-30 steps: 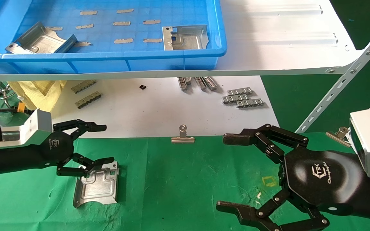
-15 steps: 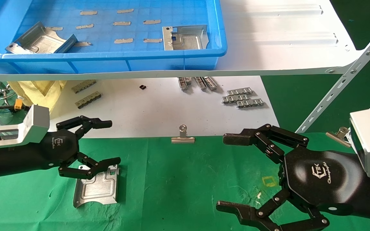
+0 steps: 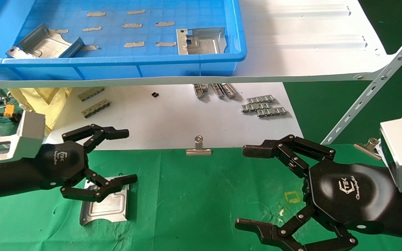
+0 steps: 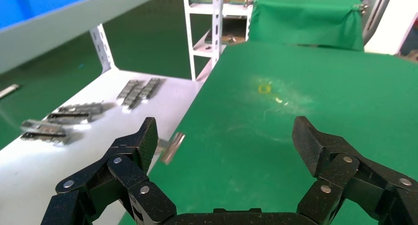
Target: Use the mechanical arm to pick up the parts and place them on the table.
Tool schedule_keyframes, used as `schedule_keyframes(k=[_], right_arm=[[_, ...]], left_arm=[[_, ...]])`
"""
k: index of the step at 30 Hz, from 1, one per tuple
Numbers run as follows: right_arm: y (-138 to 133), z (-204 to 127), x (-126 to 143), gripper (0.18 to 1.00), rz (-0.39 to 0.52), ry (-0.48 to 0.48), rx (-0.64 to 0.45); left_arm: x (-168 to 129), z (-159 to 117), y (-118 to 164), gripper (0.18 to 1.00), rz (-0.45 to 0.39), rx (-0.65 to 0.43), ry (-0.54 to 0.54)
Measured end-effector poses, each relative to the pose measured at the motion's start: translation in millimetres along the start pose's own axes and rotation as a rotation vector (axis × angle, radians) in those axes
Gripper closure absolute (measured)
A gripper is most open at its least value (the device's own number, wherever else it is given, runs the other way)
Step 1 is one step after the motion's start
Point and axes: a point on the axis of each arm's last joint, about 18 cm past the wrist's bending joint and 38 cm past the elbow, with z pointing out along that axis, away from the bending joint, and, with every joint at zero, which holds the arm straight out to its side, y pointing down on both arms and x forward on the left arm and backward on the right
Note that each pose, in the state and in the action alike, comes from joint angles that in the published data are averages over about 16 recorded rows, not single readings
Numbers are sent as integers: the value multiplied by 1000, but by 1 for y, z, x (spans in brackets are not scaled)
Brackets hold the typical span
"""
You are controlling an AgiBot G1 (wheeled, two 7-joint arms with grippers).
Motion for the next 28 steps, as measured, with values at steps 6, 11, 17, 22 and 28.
schedule_keyframes(k=[6, 11, 17, 22, 28], right_arm=[[0, 0, 0, 178, 0, 0, 0], [0, 0, 0, 178, 0, 0, 0], [0, 0, 0, 178, 0, 0, 0], [0, 0, 0, 178, 0, 0, 0], [0, 0, 0, 178, 0, 0, 0]], left_arm=[[12, 1, -12, 184, -10, 34, 24], [23, 1, -23, 184, -18, 58, 46], [38, 0, -36, 184, -27, 83, 75], [50, 0, -46, 184, -33, 99, 99], [59, 0, -53, 184, -37, 107, 116]])
